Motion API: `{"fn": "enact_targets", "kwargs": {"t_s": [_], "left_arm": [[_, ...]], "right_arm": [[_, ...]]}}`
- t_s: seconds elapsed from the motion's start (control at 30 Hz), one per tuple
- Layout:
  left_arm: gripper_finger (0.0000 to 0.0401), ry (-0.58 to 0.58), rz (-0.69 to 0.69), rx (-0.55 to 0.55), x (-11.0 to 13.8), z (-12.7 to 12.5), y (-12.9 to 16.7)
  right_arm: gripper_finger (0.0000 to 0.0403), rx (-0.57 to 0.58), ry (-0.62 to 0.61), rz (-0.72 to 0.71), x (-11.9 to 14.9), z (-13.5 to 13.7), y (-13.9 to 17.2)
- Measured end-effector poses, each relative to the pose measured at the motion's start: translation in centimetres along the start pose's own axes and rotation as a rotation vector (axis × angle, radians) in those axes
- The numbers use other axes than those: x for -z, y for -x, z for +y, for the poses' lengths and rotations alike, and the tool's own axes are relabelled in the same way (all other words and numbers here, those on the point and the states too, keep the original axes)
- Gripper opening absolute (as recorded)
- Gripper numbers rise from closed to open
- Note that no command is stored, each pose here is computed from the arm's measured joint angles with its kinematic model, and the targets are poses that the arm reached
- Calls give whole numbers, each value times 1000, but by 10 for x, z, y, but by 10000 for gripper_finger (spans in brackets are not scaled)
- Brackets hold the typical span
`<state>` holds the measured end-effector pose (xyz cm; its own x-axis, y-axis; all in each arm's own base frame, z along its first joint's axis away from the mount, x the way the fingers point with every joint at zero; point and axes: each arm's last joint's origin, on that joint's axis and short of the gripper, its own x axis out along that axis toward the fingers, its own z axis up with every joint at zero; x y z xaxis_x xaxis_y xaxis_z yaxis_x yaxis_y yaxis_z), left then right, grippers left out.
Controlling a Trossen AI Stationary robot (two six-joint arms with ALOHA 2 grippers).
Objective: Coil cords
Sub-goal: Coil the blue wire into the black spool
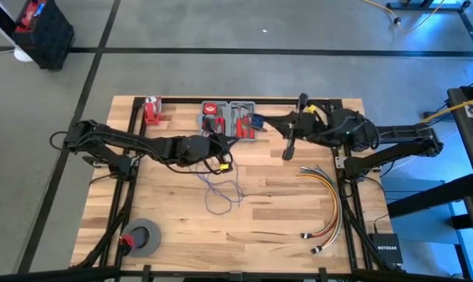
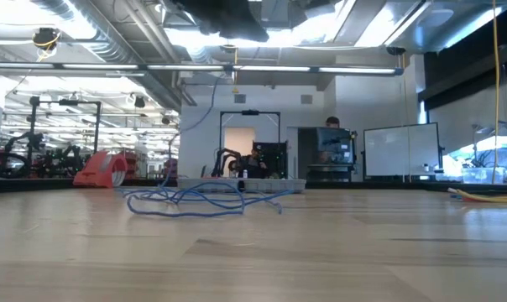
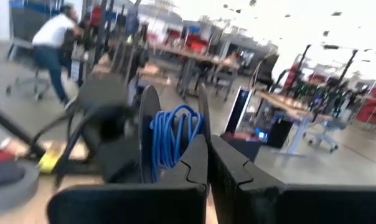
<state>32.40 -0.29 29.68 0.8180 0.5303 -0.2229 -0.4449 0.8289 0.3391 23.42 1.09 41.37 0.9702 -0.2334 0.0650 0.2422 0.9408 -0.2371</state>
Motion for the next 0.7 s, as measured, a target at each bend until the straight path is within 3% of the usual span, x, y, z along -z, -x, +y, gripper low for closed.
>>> {"fn": "enact_targets", "kwargs": {"t_s": [0.2,0.37,0.7], "left_arm": [[5,37,-29,-38,-14,25,21],[5,74,-77,-26,-25,39,39],[5,109,-111,17,-30,43,48]], "right_arm": [[5,-45,62,177,19,5,-1],[5,32,142,316,36,9,-9],[5,54,269,455,70,27,-42]]}}
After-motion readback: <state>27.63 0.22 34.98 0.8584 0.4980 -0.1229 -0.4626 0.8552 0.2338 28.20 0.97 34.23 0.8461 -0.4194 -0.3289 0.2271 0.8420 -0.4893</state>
